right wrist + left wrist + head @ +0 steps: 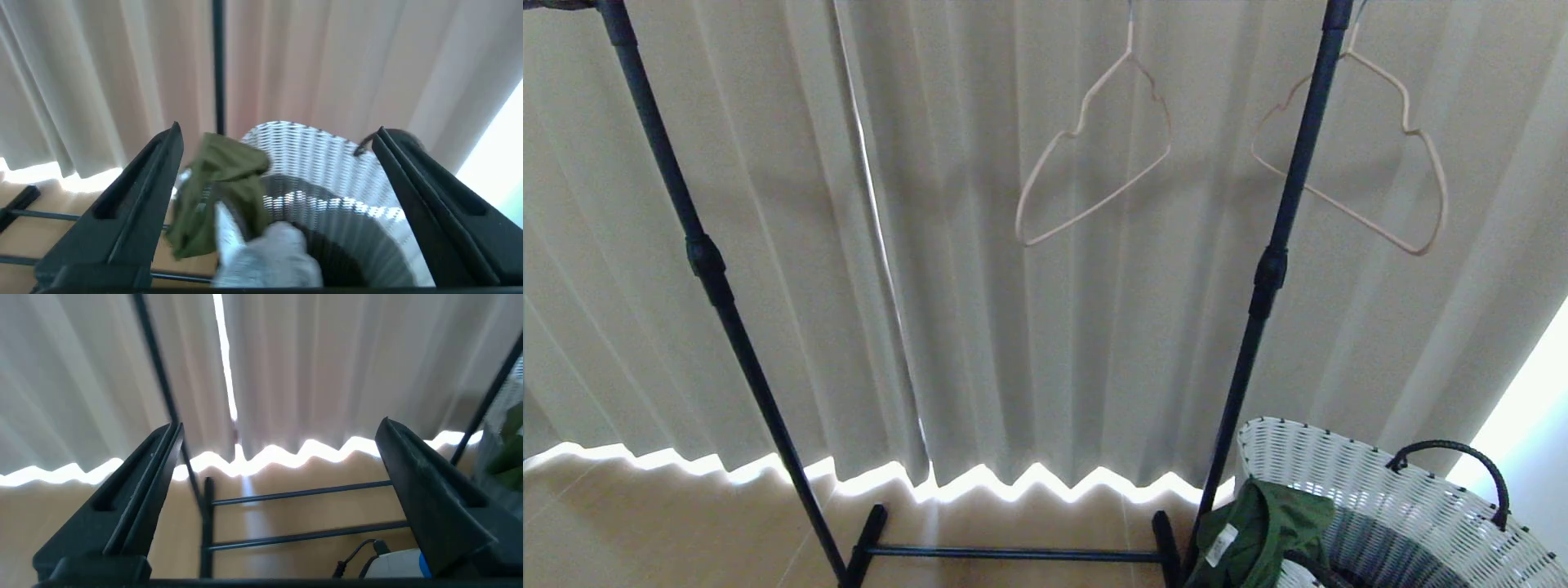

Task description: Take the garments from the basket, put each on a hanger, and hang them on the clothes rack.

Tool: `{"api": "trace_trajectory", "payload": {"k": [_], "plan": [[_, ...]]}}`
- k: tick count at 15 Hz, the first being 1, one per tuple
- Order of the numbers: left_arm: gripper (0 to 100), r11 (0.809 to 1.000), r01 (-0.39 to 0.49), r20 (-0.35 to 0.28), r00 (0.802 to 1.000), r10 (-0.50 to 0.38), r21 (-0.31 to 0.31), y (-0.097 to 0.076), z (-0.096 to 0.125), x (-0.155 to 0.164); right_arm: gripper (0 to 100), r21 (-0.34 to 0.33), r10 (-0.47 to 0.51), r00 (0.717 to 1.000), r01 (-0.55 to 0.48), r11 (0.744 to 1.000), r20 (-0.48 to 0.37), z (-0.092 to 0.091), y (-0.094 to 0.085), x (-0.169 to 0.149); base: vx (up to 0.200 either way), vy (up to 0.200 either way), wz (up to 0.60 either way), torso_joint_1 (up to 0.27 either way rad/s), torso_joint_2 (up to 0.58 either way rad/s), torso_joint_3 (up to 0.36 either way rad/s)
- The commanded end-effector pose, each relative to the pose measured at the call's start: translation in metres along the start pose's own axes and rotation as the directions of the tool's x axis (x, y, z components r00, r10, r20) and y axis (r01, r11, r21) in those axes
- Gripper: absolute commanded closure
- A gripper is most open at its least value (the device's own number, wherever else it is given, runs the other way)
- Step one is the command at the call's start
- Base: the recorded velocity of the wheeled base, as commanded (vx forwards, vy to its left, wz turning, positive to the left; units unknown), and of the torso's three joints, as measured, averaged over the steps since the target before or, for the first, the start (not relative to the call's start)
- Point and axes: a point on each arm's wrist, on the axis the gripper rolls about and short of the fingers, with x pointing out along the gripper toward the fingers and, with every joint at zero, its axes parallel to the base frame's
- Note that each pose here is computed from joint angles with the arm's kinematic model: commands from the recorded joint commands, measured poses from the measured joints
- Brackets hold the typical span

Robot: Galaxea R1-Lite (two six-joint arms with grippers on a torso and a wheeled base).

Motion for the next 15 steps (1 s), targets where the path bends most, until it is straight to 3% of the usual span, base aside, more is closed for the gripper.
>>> {"api": "trace_trajectory", "payload": {"k": [1,10,15], "plan": [[0,1.0,0.001,-0.002,1.0,-0.001,-0.002,0.0,0.0,0.0001,0,0.0,0.001,1.0,-0.001,1.0,0.0,-0.0001,0.0,0.0,0.0,0.0,0.0,0.0,0.0,0.0],[0,1.0,0.001,-0.002,1.0,-0.001,-0.002,0.0,0.0,0.0001,0,0.003,-0.003,1.0,0.003,1.0,0.003,-0.0001,-0.0001,0.0001,0.0,0.0,0.0,0.0,0.0,0.0],[0,1.0,0.001,0.0,1.0,-0.001,-0.019,0.0,0.0002,0.0001,0,-0.011,-0.032,0.999,0.032,0.999,0.001,0.0014,-0.0007,-0.0006,-0.2,0.0,0.0,0.002,0.0,0.002]]}}
